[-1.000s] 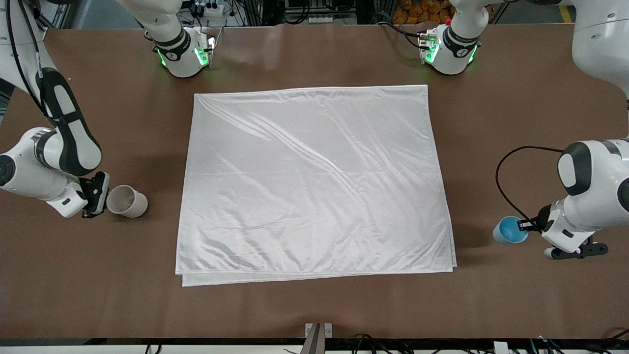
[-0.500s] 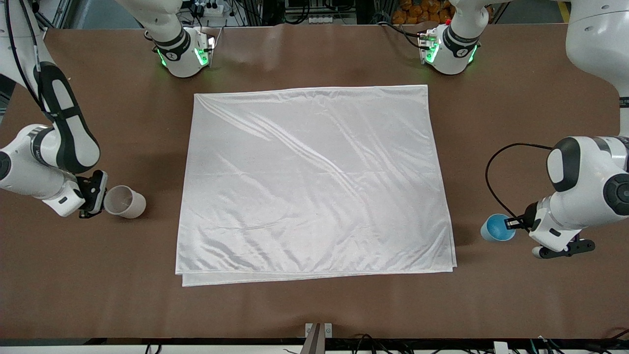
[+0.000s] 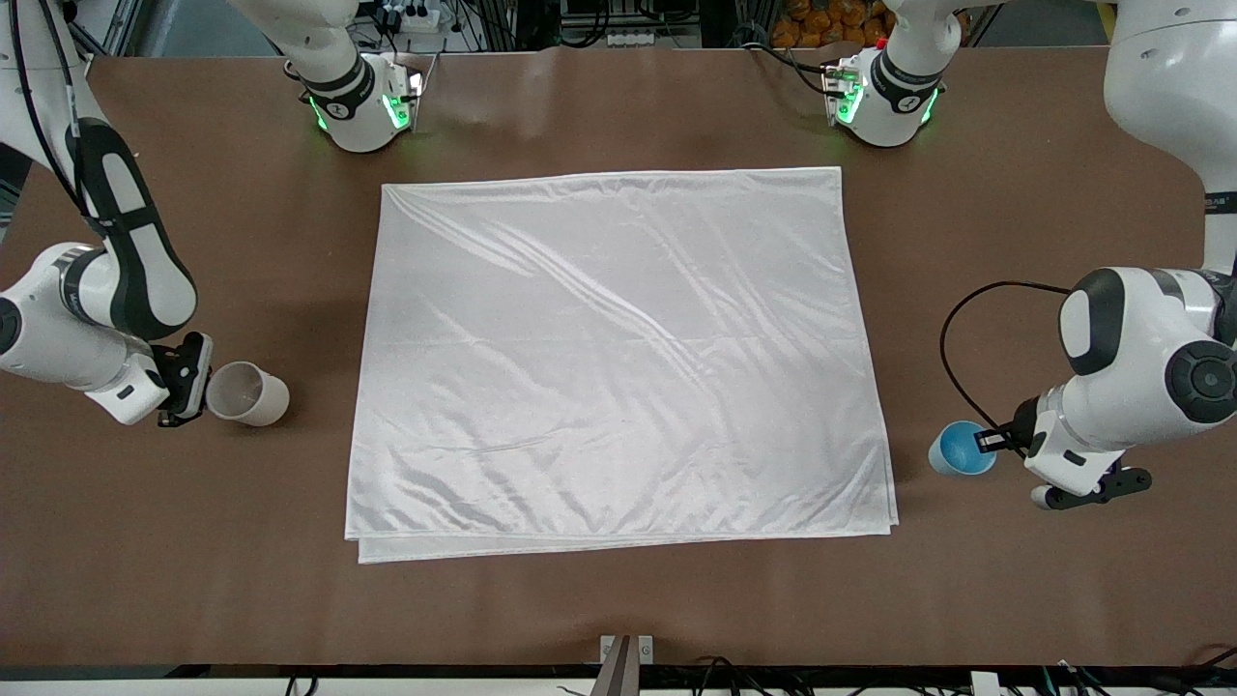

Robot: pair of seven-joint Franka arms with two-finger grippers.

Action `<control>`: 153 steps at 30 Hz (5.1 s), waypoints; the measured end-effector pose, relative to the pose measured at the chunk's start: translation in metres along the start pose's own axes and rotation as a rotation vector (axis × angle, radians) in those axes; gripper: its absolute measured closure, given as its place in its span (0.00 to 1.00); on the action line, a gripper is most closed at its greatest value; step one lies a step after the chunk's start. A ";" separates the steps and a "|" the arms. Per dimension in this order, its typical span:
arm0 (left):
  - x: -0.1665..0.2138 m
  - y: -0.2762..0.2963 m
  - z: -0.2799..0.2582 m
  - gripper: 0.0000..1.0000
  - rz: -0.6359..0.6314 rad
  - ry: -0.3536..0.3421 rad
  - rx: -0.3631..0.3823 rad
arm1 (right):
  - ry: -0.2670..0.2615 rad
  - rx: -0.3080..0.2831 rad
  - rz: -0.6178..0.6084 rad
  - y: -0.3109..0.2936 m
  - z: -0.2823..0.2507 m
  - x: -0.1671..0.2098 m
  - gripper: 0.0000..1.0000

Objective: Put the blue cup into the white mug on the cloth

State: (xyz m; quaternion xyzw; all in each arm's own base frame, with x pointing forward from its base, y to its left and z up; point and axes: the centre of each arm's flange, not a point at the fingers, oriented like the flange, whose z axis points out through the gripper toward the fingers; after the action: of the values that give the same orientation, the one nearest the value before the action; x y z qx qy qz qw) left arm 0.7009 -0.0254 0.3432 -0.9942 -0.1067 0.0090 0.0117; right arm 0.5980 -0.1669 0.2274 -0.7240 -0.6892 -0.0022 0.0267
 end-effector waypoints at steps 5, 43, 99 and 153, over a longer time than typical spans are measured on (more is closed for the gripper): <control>-0.003 0.010 0.000 0.96 -0.016 -0.005 -0.001 | 0.000 -0.001 -0.002 0.000 -0.004 0.001 0.81; -0.025 0.055 -0.016 0.96 -0.075 -0.038 -0.005 | 0.015 0.016 -0.067 0.010 -0.034 0.114 0.81; -0.063 0.122 -0.036 0.96 -0.176 -0.091 -0.027 | 0.018 -0.032 -0.113 -0.106 0.000 0.512 0.81; -0.164 0.263 -0.052 0.96 -0.269 -0.140 -0.018 | -0.085 -0.020 -0.016 -0.095 -0.017 0.584 0.24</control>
State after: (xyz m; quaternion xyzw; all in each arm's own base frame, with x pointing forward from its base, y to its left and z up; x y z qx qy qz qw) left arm 0.5971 -0.3186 0.3913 -0.9679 -0.2398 0.0754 -0.0035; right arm 0.5332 0.4196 0.2713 -0.7181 -0.6956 0.0217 -0.0100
